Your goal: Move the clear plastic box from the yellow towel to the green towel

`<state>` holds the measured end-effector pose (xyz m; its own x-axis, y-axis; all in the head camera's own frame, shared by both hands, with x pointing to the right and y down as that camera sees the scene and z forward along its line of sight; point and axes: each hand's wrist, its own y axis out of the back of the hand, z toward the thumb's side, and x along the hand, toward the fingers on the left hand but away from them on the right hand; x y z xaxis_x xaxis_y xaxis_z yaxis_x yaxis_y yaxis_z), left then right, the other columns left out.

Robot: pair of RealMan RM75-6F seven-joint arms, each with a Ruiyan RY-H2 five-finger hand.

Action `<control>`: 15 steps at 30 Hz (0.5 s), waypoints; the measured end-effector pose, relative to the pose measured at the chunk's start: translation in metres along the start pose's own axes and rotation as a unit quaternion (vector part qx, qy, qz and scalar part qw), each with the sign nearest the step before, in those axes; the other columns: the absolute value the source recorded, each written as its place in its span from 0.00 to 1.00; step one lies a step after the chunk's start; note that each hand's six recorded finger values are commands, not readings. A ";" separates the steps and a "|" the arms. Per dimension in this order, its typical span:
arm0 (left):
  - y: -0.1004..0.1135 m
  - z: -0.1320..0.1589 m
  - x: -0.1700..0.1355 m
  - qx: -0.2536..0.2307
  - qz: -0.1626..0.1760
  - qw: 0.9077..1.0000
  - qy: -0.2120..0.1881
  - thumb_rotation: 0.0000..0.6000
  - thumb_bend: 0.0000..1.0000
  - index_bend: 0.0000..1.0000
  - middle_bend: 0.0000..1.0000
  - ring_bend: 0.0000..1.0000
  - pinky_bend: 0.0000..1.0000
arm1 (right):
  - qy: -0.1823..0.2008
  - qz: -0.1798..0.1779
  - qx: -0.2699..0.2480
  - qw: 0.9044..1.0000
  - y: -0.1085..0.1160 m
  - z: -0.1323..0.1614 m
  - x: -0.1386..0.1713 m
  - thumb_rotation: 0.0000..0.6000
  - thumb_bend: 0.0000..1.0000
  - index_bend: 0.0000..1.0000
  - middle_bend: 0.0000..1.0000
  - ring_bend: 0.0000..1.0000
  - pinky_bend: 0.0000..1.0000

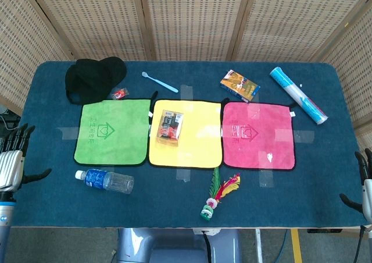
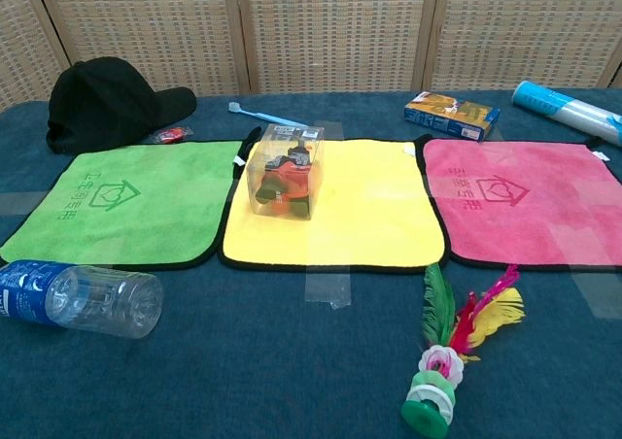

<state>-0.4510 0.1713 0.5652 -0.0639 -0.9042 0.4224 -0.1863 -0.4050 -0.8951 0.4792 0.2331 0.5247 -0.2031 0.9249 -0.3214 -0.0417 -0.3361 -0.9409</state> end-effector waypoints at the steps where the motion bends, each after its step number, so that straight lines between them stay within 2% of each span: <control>1: 0.000 0.001 0.000 0.001 -0.001 1.000 -0.002 1.00 0.00 0.00 0.00 0.00 0.00 | 0.000 0.000 0.001 1.000 0.000 0.000 0.000 1.00 0.00 0.00 0.00 0.00 0.00; 8: -0.005 0.006 0.000 0.009 -0.014 1.000 -0.011 1.00 0.00 0.00 0.00 0.00 0.00 | 0.006 -0.001 0.005 1.000 0.000 0.001 0.000 1.00 0.00 0.00 0.00 0.00 0.00; 12: -0.010 0.023 0.009 0.012 -0.027 0.999 -0.044 1.00 0.01 0.00 0.00 0.00 0.00 | 0.027 -0.002 0.002 1.000 0.000 0.005 -0.001 1.00 0.00 0.00 0.00 0.00 0.00; 13: -0.010 0.030 0.012 0.014 -0.029 0.998 -0.058 1.00 0.04 0.00 0.00 0.00 0.00 | 0.034 -0.001 0.000 0.999 -0.001 0.005 -0.001 1.00 0.00 0.00 0.00 0.00 0.00; 14: -0.010 0.042 0.017 0.017 -0.032 0.996 -0.079 1.00 0.10 0.00 0.00 0.00 0.00 | 0.038 0.000 -0.001 0.999 -0.001 0.006 -0.001 1.00 0.00 0.00 0.00 0.00 0.00; 15: -0.010 0.051 0.022 0.019 -0.034 0.995 -0.097 1.00 0.22 0.00 0.00 0.00 0.00 | 0.040 0.001 -0.001 0.999 -0.001 0.006 -0.001 1.00 0.00 0.00 0.00 0.00 0.00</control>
<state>-0.4003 0.1489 0.5763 0.1383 -0.8823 0.4499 -0.1459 -0.4674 -0.8719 0.4733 0.2316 0.5268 -0.1236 0.9358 -0.3302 -0.0389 -0.3370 -0.9407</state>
